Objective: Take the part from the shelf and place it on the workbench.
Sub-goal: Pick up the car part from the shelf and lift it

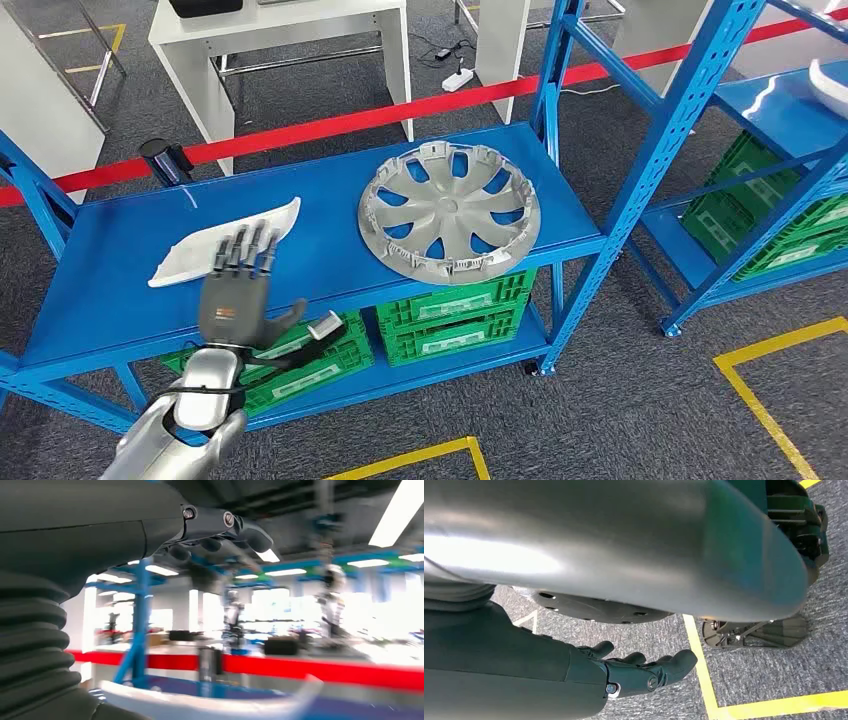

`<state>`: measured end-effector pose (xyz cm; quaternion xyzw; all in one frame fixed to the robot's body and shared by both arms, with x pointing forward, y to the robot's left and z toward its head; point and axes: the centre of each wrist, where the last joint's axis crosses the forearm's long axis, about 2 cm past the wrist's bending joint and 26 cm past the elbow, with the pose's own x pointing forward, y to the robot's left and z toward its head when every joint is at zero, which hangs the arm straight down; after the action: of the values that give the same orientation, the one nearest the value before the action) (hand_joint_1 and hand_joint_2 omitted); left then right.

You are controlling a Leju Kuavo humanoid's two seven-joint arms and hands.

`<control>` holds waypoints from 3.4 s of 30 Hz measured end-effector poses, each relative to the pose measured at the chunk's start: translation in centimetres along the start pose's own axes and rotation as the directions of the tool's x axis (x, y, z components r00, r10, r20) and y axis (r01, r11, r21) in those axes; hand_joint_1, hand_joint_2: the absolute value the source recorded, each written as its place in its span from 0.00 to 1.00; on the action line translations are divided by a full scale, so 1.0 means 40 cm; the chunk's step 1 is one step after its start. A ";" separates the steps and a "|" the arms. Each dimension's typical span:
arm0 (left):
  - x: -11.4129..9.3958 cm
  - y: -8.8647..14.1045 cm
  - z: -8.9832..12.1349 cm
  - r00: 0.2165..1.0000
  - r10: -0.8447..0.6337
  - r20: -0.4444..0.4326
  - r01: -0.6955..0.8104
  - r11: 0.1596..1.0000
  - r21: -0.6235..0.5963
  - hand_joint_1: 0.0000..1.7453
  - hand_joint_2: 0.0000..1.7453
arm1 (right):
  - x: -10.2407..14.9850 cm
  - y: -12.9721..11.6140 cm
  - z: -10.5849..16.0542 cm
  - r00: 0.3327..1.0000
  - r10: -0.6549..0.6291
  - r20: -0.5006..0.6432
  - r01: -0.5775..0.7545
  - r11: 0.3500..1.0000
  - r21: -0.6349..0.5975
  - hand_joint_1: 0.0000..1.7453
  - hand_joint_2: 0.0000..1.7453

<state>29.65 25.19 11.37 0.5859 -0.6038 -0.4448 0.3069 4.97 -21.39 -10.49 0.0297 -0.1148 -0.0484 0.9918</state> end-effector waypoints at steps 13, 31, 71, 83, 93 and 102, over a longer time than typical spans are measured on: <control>-0.074 -0.030 0.012 0.970 0.022 -0.244 -0.020 1.000 0.008 0.00 1.00 | 0.003 0.000 0.000 1.000 0.000 0.003 0.000 1.000 0.000 0.00 0.00; -0.109 -0.094 0.017 0.952 -0.200 -0.233 0.159 0.970 -0.183 0.00 1.00 | 0.005 -0.006 -0.001 1.000 0.005 0.007 -0.005 1.000 -0.004 0.00 0.00; -0.307 -0.181 0.035 0.916 -0.234 -0.326 0.158 0.957 -0.243 0.00 1.00 | 0.004 -0.013 -0.002 1.000 0.024 0.018 -0.024 1.000 -0.009 0.00 0.00; -0.308 -0.192 0.048 0.913 -0.196 -0.357 0.099 0.957 -0.272 0.00 1.00 | 0.004 -0.016 -0.002 0.999 0.011 0.031 -0.010 1.000 -0.011 0.00 0.00; -0.299 -0.199 0.049 0.913 -0.180 -0.366 0.074 0.956 -0.285 0.00 1.00 | 0.004 -0.018 -0.002 0.998 0.010 0.060 -0.009 1.000 -0.013 0.00 0.00; -0.291 -0.197 0.035 0.931 -0.156 -0.330 0.062 0.958 -0.278 0.00 1.00 | 0.004 -0.021 -0.002 0.997 0.007 0.076 -0.005 1.000 -0.015 0.00 0.00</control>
<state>33.29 37.49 5.46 0.6421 -0.4419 -0.4267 0.4587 5.07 -22.22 -10.60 0.0201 -0.1521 -0.0474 0.9870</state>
